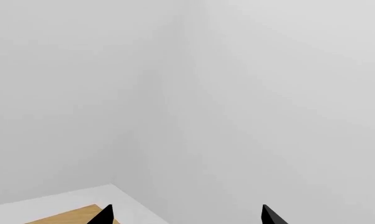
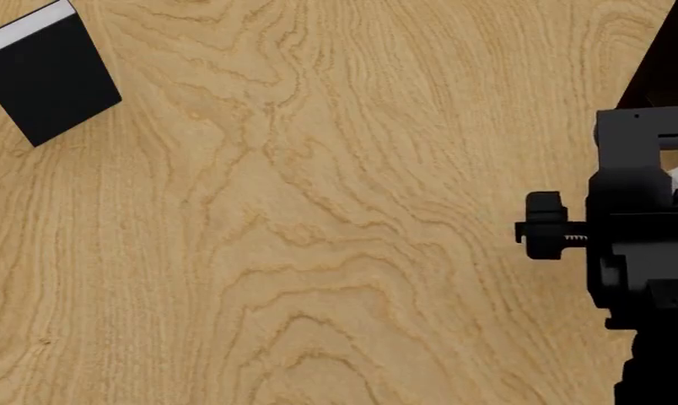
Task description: Pick up the book on the right and place it on the cabinet shelf.
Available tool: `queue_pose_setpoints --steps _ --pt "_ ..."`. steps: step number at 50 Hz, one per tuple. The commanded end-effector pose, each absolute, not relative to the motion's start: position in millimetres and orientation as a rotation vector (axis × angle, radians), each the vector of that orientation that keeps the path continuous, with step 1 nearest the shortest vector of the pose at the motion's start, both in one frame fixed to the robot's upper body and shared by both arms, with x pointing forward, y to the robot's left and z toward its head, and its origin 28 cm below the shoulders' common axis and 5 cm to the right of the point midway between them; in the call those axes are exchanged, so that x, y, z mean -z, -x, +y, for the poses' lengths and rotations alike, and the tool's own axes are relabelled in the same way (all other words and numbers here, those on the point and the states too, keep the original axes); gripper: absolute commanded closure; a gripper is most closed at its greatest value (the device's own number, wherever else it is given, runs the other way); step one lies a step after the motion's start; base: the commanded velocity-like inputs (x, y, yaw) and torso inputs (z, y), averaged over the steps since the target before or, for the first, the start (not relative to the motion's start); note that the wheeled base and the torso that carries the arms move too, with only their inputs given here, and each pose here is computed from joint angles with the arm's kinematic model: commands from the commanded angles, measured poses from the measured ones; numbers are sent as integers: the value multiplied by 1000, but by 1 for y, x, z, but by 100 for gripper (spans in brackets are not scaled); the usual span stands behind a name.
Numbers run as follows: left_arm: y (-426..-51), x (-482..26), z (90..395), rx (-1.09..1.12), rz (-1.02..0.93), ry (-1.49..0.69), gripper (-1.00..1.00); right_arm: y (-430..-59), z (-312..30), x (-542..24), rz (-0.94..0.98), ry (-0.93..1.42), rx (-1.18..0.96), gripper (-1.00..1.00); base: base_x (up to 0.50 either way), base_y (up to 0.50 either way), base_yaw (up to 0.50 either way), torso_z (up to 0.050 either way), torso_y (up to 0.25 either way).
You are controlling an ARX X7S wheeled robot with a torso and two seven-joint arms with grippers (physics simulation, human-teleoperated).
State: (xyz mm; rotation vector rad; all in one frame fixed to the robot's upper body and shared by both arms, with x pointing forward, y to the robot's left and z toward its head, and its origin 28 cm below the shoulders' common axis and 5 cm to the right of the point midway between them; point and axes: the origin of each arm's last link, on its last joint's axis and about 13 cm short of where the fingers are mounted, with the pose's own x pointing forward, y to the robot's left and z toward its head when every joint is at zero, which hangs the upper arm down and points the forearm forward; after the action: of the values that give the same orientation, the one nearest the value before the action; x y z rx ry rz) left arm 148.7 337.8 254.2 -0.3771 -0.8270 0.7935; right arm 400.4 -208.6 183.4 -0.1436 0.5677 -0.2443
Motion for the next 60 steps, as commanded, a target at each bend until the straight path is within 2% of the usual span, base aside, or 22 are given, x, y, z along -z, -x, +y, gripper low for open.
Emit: queue_pose_setpoints --steps 1,11,25,60 --pt "-149 -255 337 -792 -827 375 -100 -399 -218 -184 574 285 339 -100 -1 -4 0 0 0" --pt "-149 -255 337 -789 -829 368 -100 -398 -221 -182 570 393 412 -100 0 0 -2 0 0" --pt "-149 -255 336 -791 -829 361 -100 -395 -229 -186 578 410 492 -100 0 0 -2 0 0" --pt "-149 -256 335 -789 -835 342 -100 -399 -222 -205 583 385 432 -100 0 0 -1 0 0"
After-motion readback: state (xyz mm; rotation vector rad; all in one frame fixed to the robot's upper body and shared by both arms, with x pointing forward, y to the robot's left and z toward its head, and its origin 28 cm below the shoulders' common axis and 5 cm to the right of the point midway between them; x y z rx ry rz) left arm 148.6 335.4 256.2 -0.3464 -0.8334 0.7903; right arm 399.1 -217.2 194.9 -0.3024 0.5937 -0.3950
